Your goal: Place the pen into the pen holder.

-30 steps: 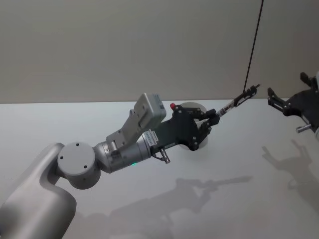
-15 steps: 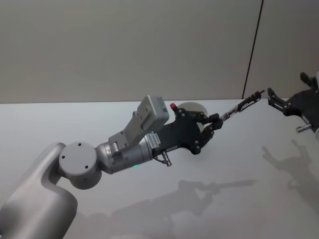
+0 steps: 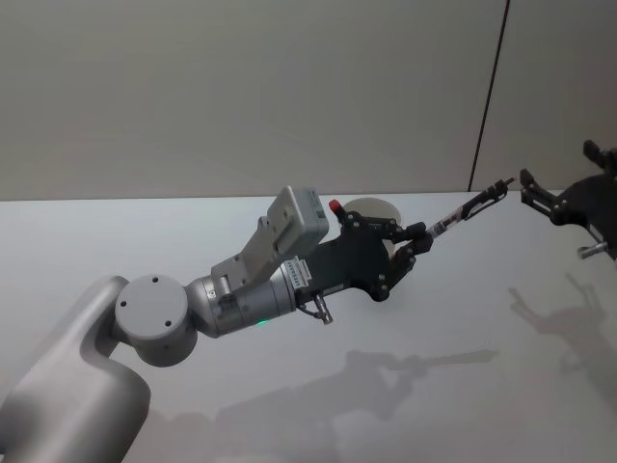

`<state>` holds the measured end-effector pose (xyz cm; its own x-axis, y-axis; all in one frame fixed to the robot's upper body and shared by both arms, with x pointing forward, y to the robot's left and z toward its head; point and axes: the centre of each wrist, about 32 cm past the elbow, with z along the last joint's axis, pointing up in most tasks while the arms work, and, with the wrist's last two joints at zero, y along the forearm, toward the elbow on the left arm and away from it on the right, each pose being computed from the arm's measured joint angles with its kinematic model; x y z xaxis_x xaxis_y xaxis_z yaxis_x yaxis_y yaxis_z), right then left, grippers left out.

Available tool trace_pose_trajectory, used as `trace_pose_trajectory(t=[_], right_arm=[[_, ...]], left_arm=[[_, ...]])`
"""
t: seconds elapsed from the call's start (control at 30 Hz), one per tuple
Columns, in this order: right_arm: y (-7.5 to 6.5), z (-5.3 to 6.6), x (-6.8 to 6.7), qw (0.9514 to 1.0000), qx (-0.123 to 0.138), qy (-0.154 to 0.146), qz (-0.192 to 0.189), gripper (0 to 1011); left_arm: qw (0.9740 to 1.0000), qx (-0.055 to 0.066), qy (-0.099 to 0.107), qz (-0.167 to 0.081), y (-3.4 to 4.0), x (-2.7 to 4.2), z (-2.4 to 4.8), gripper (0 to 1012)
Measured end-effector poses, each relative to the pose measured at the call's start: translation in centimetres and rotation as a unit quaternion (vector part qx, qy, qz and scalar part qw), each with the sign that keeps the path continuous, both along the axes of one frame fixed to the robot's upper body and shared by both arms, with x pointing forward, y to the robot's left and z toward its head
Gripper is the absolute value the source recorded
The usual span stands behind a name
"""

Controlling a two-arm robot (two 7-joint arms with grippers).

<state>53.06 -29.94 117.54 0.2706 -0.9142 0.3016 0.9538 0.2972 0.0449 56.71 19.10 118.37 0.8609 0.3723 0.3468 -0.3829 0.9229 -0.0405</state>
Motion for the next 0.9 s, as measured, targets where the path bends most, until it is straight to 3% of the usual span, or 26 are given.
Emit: trace_pose_trajectory(t=[0.5, 0.9], right_arm=[[-2.0, -0.3, -1.5, 0.9982, 0.050, 0.015, 0.029, 1002], [-3.8, -0.4, -3.1, 0.9906, 0.110, 0.053, 0.061, 1002]], left_arm=[[1.0000, 0.001, 0.000, -0.001, -0.01, 0.00, 0.00, 126], [1.0000, 0.001, 0.000, -0.002, -0.01, 0.00, 0.00, 126]])
